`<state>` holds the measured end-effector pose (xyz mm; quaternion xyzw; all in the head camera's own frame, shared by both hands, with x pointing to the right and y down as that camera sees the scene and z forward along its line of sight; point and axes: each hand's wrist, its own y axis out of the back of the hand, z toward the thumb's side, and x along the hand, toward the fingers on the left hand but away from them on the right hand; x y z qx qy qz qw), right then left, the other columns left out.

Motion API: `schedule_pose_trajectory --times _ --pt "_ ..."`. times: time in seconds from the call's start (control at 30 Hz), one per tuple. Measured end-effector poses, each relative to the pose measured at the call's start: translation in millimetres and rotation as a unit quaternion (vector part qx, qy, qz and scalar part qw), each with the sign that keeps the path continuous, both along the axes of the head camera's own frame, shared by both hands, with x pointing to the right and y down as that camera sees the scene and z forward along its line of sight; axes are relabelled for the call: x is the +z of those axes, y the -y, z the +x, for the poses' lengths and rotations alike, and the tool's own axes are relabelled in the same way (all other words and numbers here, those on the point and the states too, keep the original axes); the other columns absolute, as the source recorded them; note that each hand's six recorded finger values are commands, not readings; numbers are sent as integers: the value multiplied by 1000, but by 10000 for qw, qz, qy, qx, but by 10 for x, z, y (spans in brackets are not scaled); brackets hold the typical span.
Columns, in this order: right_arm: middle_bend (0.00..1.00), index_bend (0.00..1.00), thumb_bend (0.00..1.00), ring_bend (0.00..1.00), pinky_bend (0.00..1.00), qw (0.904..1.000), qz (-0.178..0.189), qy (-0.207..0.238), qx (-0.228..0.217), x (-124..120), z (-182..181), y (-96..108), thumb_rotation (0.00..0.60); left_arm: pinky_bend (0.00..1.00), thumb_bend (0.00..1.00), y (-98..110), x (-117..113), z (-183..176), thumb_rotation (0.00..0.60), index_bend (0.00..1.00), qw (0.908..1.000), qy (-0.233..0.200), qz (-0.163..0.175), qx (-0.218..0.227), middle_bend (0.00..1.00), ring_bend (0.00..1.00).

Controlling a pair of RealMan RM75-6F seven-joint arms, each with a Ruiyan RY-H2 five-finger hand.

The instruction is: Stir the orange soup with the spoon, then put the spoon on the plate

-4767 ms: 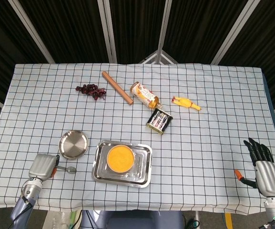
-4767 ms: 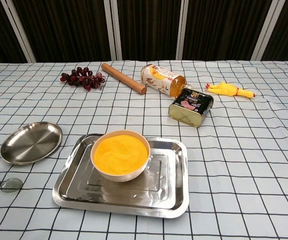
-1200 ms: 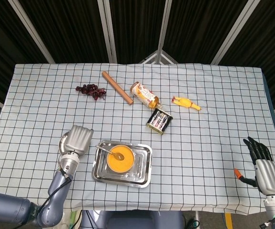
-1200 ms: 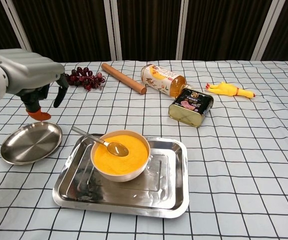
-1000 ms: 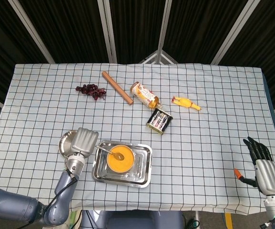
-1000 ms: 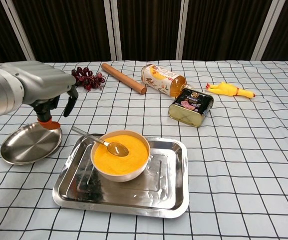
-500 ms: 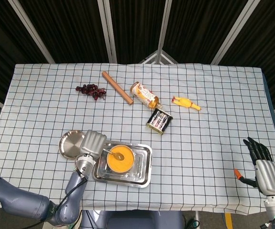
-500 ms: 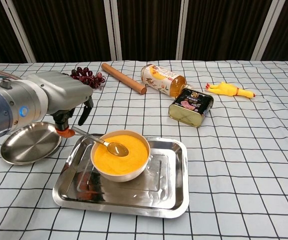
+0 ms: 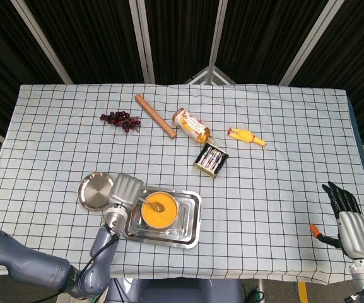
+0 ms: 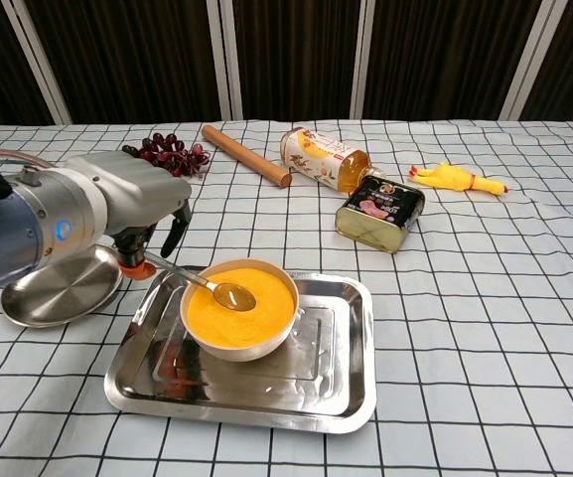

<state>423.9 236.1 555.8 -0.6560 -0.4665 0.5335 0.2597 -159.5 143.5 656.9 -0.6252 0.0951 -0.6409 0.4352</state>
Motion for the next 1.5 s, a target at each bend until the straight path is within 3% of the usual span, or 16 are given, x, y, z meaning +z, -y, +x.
schedule_pose_trajectory --times 0.93,1.27,1.5 --pt "0 0 339 0 0 10000 24 17 29 -8 7 3 600 1000 526 -19 13 52 600 535 10000 -27 -41 32 1000 1000" --pt "0 0 338 0 0 10000 21 16 38 -5 12 5 600 1000 547 94 -150 69 600 623 9995 -148 246 137 1000 1000" --pt "0 0 339 0 0 10000 9 17 42 -5 9 0 600 1000 562 127 -256 54 600 723 9971 1 541 530 1000 1000"
